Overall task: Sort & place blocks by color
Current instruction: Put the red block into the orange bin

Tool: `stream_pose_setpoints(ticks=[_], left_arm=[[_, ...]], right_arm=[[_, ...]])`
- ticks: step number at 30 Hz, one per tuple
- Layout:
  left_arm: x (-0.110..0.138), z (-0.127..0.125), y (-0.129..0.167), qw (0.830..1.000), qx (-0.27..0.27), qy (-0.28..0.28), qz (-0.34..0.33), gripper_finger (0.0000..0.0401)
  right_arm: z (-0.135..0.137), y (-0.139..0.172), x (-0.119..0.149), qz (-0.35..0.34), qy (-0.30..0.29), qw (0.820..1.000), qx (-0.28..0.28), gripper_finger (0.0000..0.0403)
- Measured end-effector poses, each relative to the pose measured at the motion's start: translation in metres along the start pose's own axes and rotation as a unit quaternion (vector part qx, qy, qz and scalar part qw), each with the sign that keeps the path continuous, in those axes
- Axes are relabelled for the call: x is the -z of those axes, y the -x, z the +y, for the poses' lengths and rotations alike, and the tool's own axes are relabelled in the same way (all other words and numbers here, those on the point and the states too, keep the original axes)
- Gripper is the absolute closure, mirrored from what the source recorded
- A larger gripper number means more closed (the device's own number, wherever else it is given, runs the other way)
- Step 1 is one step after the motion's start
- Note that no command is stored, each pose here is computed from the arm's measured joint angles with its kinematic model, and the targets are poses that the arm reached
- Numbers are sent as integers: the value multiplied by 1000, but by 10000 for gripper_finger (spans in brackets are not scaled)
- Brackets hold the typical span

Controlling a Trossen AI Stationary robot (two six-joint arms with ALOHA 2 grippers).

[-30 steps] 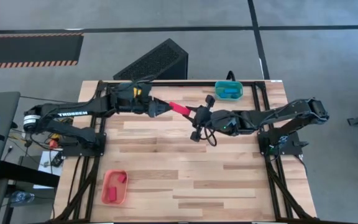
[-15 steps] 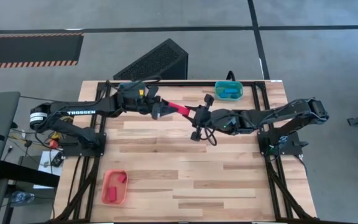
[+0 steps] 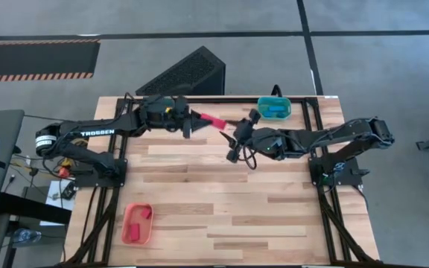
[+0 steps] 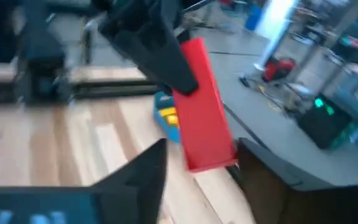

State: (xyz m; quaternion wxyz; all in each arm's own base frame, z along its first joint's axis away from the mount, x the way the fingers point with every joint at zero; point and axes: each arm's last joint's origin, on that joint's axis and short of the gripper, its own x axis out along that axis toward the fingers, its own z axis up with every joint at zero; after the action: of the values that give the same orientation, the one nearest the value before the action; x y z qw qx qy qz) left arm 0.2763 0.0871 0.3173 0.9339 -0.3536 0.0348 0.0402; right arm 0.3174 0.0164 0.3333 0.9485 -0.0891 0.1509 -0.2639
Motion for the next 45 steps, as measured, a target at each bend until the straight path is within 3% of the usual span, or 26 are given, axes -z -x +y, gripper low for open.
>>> stream_pose_setpoints(ticks=[3, 7, 9, 13, 17, 21, 28, 32, 38, 45], left_arm=[[-1, 2, 3, 999, -33, -35, -10, 372], [-1, 2, 11, 991, -92, -90, -23, 375], [-2, 1, 12, 988, -110, -103, -35, 375], [-2, -8, 18, 982, -96, -158, -28, 368], [6, -18, 31, 962, -101, -254, 24, 371], [15, -19, 47, 945, -131, -287, 84, 369], [29, -9, 64, 922, -219, -273, 165, 366], [40, -8, 74, 922, -241, -210, 217, 370], [63, -17, 110, 891, -301, -142, 309, 368], [93, -31, 143, 880, -336, -10, 335, 369]], right_arm=[[-8, -11, 6, 18, -53, 998, 42, 157], [-19, -32, 22, 57, -108, 990, 76, 122], [-21, -42, 34, 88, -135, 983, 86, 116], [-20, -62, 53, 138, -198, 969, 51, 115], [-19, -69, 62, 163, -225, 960, 35, 114], [-21, -65, 57, 154, -219, 963, 36, 114], [-48, -56, 43, 127, -209, 968, 52, 114], [-67, -48, 33, 106, -225, 966, 68, 114], [-93, -31, 19, 76, -232, 966, 86, 113], [-114, -14, 19, 99, -208, 967, 106, 113]])
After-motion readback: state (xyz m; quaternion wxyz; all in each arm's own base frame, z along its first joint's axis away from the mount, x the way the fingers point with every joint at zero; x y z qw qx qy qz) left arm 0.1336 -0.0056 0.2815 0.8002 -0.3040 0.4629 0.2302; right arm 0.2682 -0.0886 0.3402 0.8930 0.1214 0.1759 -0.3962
